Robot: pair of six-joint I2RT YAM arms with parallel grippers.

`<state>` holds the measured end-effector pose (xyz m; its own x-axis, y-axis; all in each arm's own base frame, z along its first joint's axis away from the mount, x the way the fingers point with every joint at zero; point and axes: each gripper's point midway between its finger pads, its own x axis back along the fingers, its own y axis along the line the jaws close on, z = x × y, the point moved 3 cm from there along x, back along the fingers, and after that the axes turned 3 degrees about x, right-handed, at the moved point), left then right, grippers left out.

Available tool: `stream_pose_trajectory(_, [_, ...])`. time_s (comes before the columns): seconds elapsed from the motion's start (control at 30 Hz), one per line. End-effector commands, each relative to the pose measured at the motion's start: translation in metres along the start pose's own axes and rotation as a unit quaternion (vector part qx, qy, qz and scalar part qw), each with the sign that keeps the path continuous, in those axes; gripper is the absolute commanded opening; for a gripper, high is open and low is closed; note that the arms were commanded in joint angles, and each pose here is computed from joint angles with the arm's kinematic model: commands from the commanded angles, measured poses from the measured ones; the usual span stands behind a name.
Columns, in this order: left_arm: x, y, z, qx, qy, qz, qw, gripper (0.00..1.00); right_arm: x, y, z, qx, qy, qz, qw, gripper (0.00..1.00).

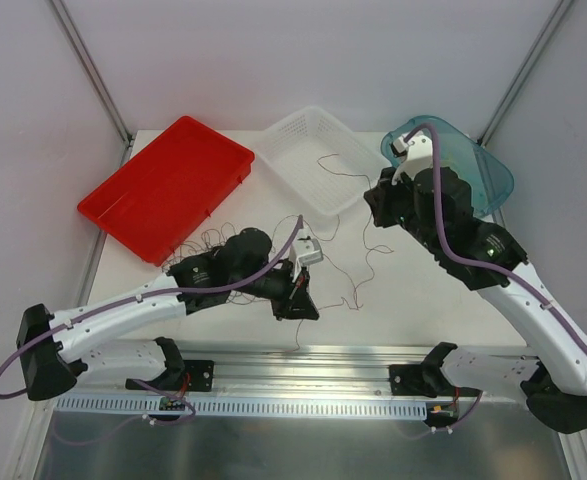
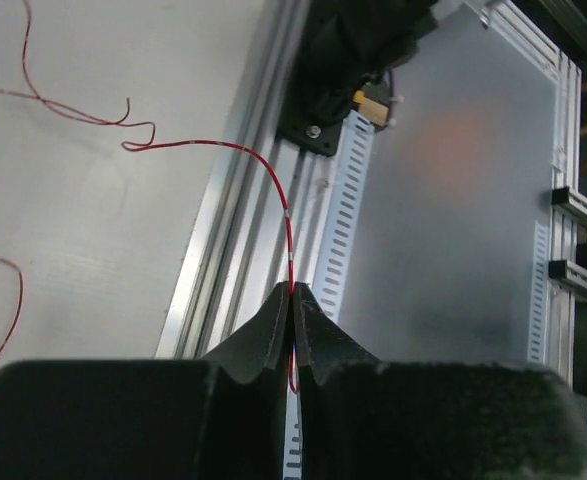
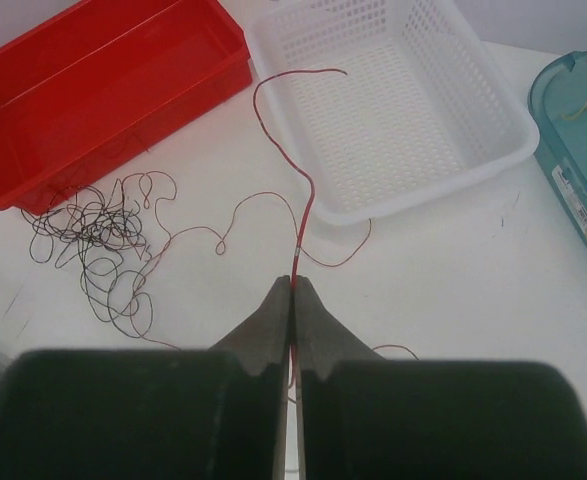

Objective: Untangle the cables
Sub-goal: Untie the cable.

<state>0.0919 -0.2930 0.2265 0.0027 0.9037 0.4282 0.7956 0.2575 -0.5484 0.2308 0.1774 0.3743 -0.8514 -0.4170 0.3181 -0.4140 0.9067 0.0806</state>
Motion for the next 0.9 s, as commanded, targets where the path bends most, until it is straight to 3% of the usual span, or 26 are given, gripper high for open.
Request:
stream_pose_trajectory(0.0, [-0.007, -0.041, -0.013, -0.079, 0.005, 0.082, 0.993, 0.01, 0.005, 0.005, -0.040, -0.031, -0.070, -0.009, 0.997, 0.01])
stream_pose_trajectory(0.27, [-0.029, -0.017, 0.026, -0.044, 0.068, 0.061, 0.995, 0.02, 0.047, -0.019, -0.098, -0.014, -0.152, 0.031, 0.988, 0.01])
stream_pose_trajectory(0.43, [-0.027, 0.050, 0.073, 0.027, 0.121, -0.095, 0.988, 0.00, 0.098, -0.062, -0.138, 0.017, -0.221, 0.121, 0.968, 0.01])
stream_pose_trajectory(0.6, [0.008, 0.109, 0.094, 0.160, 0.117, -0.207, 0.958, 0.00, 0.146, -0.088, -0.163, 0.025, -0.277, 0.184, 0.943, 0.01])
stream_pose_trajectory(0.87, [0.063, 0.174, 0.117, 0.270, 0.082, -0.362, 0.889, 0.00, 0.197, -0.127, -0.152, 0.002, -0.307, 0.288, 0.907, 0.01])
